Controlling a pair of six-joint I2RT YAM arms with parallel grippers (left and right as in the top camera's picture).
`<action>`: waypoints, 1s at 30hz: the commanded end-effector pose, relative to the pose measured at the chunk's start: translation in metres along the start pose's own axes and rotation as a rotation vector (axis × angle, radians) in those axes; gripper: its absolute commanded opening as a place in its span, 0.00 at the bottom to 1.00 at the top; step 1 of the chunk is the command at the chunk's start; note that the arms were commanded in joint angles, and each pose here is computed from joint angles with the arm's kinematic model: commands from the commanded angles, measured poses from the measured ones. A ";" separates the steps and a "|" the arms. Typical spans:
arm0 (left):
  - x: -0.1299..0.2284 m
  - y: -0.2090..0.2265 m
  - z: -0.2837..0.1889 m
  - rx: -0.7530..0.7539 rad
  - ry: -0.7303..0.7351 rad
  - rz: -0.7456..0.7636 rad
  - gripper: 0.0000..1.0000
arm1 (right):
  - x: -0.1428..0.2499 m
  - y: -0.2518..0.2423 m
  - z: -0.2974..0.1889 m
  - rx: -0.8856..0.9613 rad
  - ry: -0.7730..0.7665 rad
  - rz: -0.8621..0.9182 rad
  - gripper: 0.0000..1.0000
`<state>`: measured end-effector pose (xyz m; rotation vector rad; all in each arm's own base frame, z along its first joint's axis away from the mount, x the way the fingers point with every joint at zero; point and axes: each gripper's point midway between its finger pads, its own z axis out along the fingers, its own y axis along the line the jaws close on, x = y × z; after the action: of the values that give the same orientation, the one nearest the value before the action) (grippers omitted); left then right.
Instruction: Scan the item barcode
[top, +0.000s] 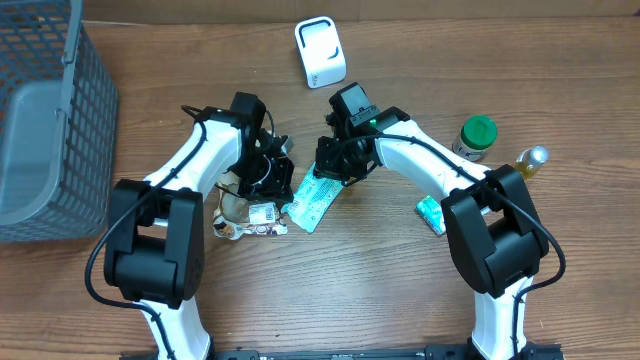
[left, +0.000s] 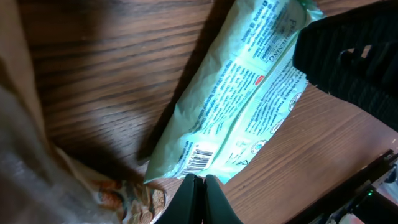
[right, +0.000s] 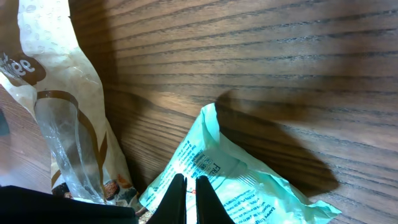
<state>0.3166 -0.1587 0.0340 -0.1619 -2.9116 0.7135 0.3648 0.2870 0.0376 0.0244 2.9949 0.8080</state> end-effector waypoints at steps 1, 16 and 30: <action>0.011 0.000 0.011 -0.025 0.026 0.003 0.04 | 0.000 -0.004 0.003 0.012 -0.001 -0.001 0.04; 0.023 0.009 0.034 -0.034 0.036 -0.004 0.04 | -0.002 -0.018 0.011 0.066 -0.044 -0.005 0.04; 0.022 0.007 0.035 -0.036 0.033 -0.001 0.05 | -0.027 -0.062 0.005 0.073 -0.114 0.103 0.08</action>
<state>0.2929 -0.1646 0.0035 -0.1858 -2.8937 0.6671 0.3855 0.2604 0.0146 0.1334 2.9235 0.7500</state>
